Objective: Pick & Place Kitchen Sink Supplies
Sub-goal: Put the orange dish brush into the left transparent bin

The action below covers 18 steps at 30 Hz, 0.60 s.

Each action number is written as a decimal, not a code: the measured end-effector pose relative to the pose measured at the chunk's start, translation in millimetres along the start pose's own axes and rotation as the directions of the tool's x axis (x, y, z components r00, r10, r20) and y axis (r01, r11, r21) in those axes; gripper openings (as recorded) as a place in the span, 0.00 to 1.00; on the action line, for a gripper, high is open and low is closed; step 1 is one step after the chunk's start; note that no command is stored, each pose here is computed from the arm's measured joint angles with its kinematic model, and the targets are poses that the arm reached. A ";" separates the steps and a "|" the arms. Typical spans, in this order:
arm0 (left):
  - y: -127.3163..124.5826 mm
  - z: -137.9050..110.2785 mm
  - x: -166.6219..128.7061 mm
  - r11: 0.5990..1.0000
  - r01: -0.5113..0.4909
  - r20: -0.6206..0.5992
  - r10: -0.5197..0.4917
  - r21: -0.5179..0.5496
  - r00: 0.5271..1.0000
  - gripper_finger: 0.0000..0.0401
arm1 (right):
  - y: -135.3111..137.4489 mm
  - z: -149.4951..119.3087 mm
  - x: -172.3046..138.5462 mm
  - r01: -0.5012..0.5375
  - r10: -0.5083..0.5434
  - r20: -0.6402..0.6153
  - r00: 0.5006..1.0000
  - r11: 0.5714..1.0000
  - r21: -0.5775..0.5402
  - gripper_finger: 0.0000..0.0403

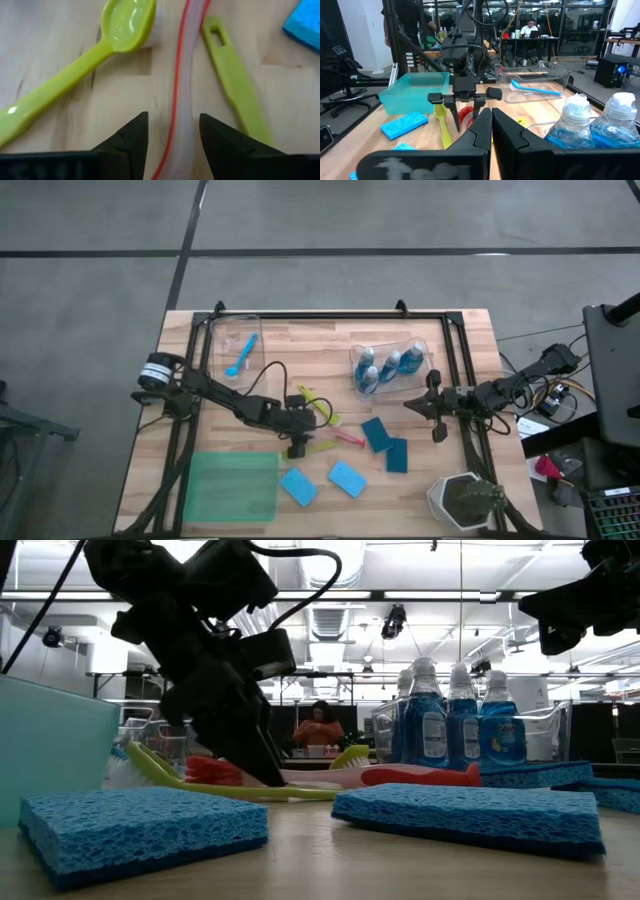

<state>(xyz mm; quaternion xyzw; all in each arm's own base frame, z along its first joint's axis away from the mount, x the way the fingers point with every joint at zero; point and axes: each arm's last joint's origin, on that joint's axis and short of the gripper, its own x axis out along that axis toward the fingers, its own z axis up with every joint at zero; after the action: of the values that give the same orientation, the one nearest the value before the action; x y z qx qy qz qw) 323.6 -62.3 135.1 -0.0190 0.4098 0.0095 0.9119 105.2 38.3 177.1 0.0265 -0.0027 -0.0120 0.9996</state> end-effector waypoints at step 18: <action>1.4 0.4 0.2 1.000 -0.010 0.003 0.010 0.013 1.000 0.12 | 0.0 0.0 0.0 0.000 0.000 0.000 1.000 1.000 0.000 0.02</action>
<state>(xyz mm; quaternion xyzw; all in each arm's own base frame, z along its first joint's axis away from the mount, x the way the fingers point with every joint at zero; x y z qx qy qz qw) 323.9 -60.8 135.2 -0.0111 0.4087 0.0115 0.9125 105.2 38.3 177.2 0.0264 -0.0028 -0.0121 0.9996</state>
